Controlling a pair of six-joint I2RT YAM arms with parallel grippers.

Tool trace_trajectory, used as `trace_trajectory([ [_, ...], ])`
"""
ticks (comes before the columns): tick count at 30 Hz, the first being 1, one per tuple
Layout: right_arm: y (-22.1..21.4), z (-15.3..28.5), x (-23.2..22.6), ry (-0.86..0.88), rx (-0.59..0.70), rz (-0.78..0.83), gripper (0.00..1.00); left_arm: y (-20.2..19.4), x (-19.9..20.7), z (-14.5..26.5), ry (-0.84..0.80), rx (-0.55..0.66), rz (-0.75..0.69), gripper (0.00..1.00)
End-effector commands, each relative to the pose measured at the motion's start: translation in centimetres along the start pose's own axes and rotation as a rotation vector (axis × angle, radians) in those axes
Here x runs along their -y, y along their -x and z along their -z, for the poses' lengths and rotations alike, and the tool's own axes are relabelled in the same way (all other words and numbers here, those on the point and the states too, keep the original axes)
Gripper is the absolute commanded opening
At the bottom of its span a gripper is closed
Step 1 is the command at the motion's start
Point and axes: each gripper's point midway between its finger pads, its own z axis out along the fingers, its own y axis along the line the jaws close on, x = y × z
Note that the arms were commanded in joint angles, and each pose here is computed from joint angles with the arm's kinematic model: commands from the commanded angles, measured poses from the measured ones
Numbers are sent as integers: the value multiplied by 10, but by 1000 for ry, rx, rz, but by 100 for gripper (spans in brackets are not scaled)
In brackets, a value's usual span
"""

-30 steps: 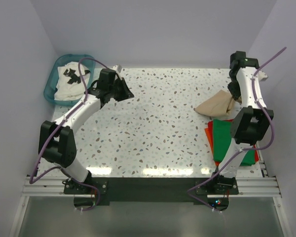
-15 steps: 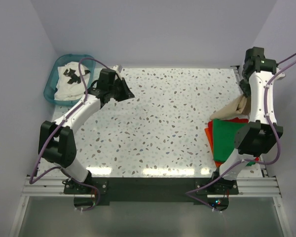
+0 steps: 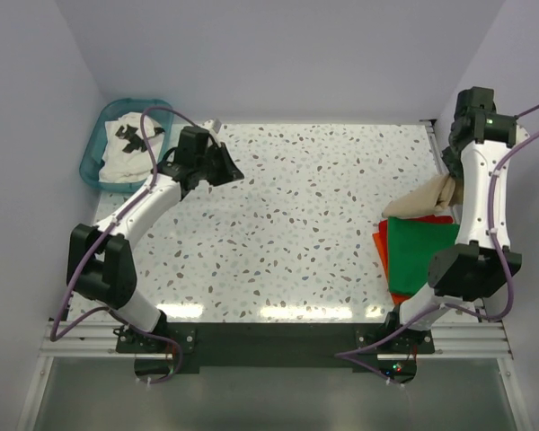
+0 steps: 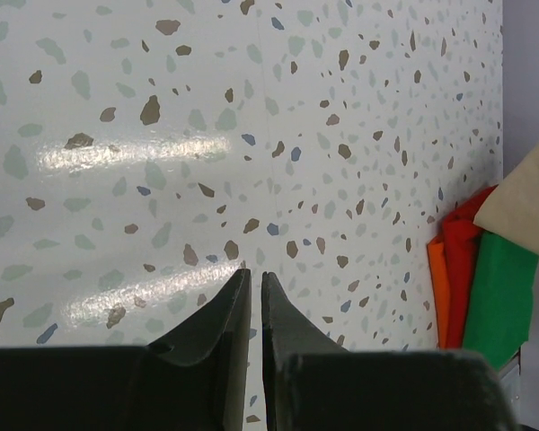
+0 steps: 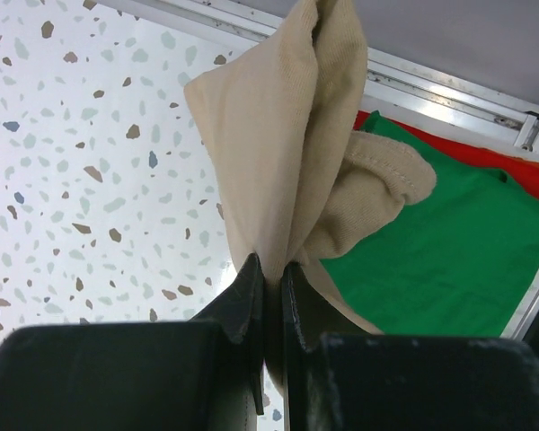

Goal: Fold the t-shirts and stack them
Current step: Neatly place the folded tshirt to the corner, then reset both grippers

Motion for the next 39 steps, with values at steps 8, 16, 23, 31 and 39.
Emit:
trace_trajectory([
  [8, -25, 41, 106, -163, -60, 114, 0, -3, 13, 14, -40, 14, -33, 14],
  [16, -72, 38, 168, -148, -69, 176, 68, -27, 12, 2, -53, -32, -48, 14],
  [23, -78, 44, 137, 111, -69, 243, 99, -34, 11, 5, -62, -31, -61, 15],
  [31, -111, 53, 81, 497, -143, 308, 99, -25, 17, 21, -70, 16, -90, 16],
  [39, -130, 75, 39, 624, -129, 393, 99, -22, 20, 38, -82, 61, -100, 17],
])
